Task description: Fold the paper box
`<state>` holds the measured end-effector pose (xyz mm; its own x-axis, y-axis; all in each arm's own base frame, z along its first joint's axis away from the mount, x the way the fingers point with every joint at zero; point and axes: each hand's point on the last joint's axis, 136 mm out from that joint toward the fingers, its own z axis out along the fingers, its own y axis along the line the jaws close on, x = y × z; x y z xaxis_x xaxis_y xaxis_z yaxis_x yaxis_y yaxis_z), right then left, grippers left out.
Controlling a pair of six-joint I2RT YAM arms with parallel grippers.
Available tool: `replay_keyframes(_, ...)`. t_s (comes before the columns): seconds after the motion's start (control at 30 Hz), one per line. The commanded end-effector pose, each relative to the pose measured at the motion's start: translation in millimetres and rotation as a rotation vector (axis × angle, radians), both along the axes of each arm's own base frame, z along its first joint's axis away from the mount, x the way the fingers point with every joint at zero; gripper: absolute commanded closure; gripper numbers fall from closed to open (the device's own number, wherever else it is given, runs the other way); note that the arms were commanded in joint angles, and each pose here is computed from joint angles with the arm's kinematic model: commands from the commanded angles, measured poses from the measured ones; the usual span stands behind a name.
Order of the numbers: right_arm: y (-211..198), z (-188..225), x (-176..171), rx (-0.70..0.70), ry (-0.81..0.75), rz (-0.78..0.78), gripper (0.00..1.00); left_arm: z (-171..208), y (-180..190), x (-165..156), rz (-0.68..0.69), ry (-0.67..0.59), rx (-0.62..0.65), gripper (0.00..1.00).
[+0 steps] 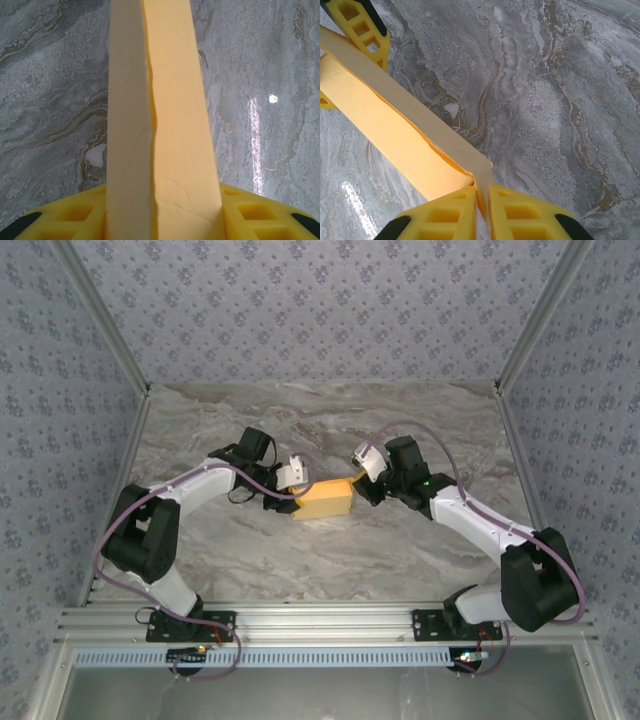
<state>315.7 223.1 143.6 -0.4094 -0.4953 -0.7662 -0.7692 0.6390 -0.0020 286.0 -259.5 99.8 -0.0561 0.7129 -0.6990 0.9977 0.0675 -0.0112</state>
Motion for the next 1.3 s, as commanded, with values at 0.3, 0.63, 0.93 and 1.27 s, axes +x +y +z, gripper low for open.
replay_keyframes(0.3,-7,11,13,-0.021,0.096,-0.301,0.94,-3,-3,10,0.035,0.001,0.018,0.56)
replay_keyframes(0.63,0,15,16,0.028,0.163,-0.501,0.95,-6,-4,11,0.042,0.002,0.033,0.56)
replay_keyframes(0.93,6,9,15,0.02,0.189,-0.527,0.95,-7,-3,12,0.049,-0.001,0.044,0.57)
replay_keyframes(1.27,4,1,11,0.041,0.223,-0.56,0.95,-9,-3,15,0.062,-0.006,0.057,0.57)
